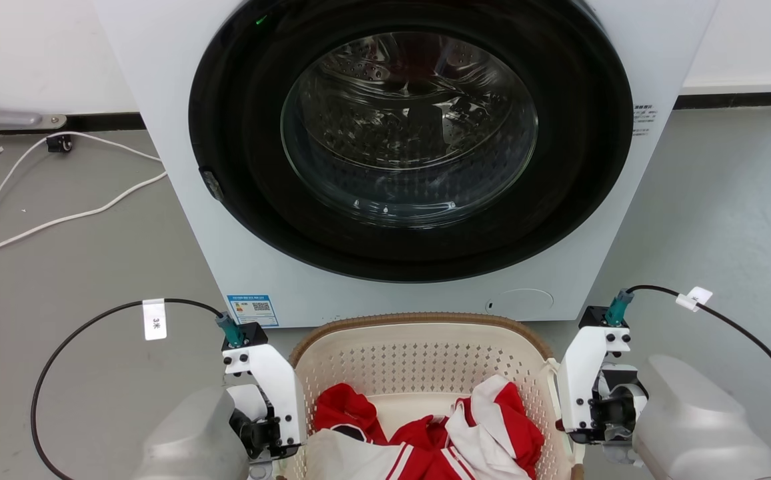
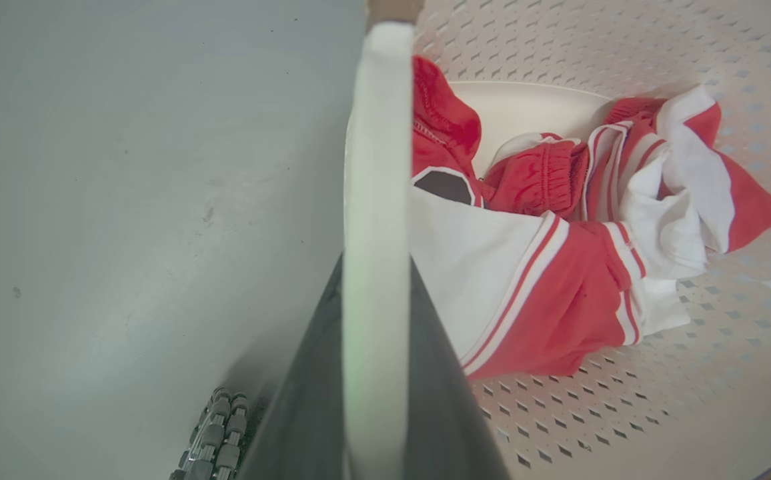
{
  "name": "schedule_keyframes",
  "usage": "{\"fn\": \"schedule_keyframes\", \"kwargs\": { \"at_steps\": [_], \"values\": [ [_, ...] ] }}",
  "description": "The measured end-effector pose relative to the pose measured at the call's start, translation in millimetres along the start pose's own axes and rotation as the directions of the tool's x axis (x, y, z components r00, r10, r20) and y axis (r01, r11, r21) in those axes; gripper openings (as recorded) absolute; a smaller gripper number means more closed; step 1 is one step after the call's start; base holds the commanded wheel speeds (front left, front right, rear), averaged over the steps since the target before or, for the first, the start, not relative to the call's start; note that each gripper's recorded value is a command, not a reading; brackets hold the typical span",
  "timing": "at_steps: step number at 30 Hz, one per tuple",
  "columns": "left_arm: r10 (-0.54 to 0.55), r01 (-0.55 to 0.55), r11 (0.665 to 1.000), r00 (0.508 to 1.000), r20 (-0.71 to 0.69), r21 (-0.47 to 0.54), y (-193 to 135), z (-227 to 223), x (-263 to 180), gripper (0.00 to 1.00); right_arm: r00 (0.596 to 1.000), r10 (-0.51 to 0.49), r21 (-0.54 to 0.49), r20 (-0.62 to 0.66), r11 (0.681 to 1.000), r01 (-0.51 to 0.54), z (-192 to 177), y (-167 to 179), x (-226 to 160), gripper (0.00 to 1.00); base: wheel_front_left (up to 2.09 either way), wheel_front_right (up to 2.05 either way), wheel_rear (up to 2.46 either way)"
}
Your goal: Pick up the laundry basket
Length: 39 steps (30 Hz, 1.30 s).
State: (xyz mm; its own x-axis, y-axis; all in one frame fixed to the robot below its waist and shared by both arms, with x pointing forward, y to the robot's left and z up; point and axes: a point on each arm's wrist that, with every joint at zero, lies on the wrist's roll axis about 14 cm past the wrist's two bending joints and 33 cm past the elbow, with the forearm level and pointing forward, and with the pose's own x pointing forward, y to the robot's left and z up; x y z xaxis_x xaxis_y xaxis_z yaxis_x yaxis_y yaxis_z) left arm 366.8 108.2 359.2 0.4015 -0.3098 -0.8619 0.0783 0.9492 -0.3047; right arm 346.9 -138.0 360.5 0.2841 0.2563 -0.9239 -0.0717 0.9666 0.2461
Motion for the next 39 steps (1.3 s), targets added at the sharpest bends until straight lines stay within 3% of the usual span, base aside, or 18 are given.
{"fn": "schedule_keyframes", "kwargs": {
  "at_steps": [39],
  "values": [
    [0.004,-0.004,1.0,1.0,0.026,-0.009,1.5,2.4,0.6,0.0,1.0,0.0,0.006,0.001,1.0,0.0,1.8,0.8,-0.3,0.0,0.0,0.0,0.0]
  ]
}}
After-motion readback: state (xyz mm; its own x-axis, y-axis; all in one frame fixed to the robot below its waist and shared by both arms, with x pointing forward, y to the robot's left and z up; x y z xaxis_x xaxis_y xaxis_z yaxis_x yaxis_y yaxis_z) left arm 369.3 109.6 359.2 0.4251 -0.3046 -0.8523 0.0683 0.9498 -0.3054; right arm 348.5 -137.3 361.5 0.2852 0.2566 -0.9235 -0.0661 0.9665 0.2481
